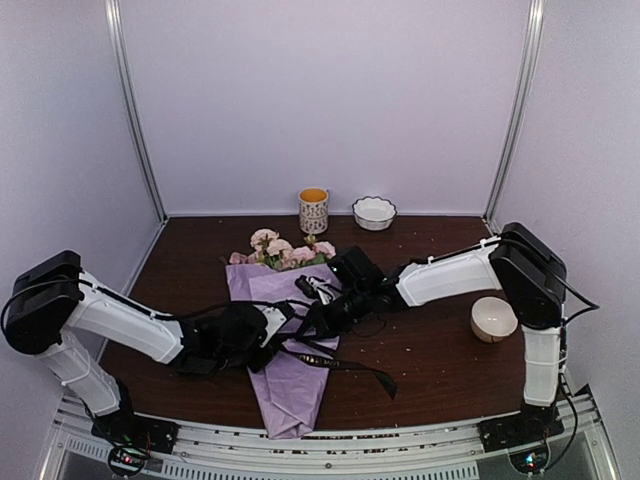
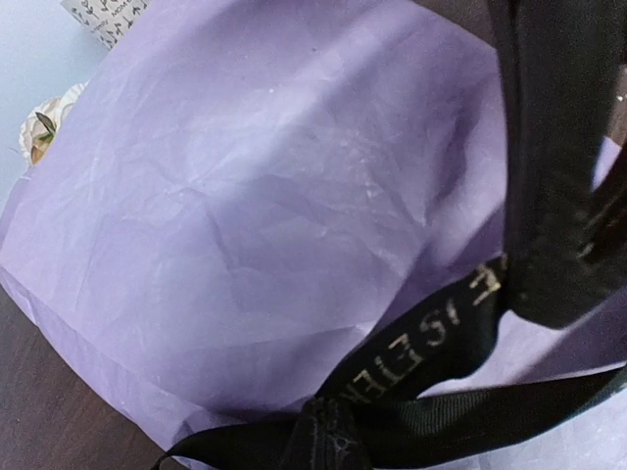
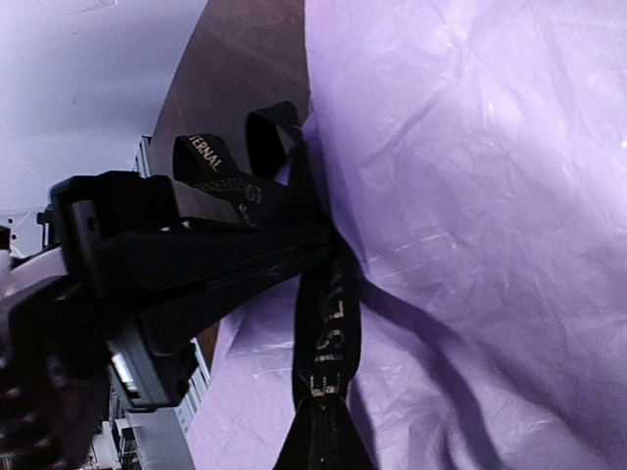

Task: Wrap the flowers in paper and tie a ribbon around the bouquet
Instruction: Tie the ribbon around the folded bouquet.

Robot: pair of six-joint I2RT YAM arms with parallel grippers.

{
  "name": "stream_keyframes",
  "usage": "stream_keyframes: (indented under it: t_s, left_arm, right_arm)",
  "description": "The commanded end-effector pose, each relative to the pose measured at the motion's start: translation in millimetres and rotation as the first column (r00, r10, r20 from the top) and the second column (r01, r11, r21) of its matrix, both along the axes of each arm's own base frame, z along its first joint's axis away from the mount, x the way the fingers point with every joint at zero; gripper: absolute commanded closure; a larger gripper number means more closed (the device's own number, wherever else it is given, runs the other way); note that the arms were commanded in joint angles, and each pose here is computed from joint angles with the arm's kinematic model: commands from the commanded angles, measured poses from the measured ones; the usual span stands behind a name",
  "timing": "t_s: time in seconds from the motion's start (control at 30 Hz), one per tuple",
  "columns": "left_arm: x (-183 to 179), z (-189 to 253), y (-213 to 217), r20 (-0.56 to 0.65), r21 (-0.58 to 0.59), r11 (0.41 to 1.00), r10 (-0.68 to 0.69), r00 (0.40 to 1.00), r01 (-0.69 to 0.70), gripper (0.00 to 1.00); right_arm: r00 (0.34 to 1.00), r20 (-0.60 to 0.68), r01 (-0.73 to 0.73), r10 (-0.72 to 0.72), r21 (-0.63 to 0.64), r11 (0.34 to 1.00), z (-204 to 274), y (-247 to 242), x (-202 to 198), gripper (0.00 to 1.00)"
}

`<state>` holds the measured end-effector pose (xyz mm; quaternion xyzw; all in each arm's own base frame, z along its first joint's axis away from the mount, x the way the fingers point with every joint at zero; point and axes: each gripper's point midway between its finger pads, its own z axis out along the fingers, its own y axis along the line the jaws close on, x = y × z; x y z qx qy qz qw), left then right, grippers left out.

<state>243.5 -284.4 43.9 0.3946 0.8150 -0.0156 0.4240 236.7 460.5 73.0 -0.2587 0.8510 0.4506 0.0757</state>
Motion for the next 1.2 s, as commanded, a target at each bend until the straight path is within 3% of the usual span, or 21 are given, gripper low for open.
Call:
stream_keyframes:
  t_s: [0.0, 0.13, 0.33, 0.6, 0.8, 0.93, 1.07, 1.17]
  left_arm:
    - [9, 3, -6, -0.005, -0.06, 0.998, 0.029, 1.0, -0.029, 1.0]
    - [11, 0, -4, -0.018, -0.068, 0.997, 0.038, 0.999, -0.039, 1.0]
    - [11, -1, -1, -0.025, -0.062, 0.997, 0.043, 0.999, -0.044, 1.0]
    - [12, 0, 0, -0.024, -0.065, 0.997, 0.047, 0.999, -0.049, 1.0]
    - [12, 0, 0, -0.025, -0.067, 0.997, 0.047, 0.999, -0.049, 1.0]
    - [11, -1, 0, -0.029, -0.065, 0.997, 0.045, 0.999, -0.047, 1.0]
    - [12, -1, 0, -0.029, -0.065, 0.997, 0.045, 0.999, -0.047, 1.0]
    - [11, -1, 1, -0.031, -0.064, 0.997, 0.046, 0.998, -0.048, 1.0]
  right_arm:
    - [1.0, 0.001, -0.007, 0.007, 0.128, 0.992, 32, 14, -14, 1.0]
    - [0.998, -0.05, -0.035, 0.044, 0.164, 0.986, 30, 24, -35, 0.98]
    - [0.993, -0.072, -0.078, 0.089, 0.139, 0.987, 27, 19, -56, 0.81]
    - [0.996, 0.052, -0.067, 0.07, -0.062, 0.996, 34, -14, -40, 0.66]
    - [0.996, 0.085, 0.003, 0.002, -0.058, 0.998, 50, -31, -9, 0.55]
    - [0.992, 0.119, 0.054, -0.043, -0.092, 0.994, 48, -32, 18, 0.57]
    - [0.983, 0.171, 0.096, -0.058, -0.222, 0.97, 23, -37, 44, 0.63]
    - [0.987, 0.159, 0.041, 0.005, -0.285, 0.958, 4, -35, 45, 0.7]
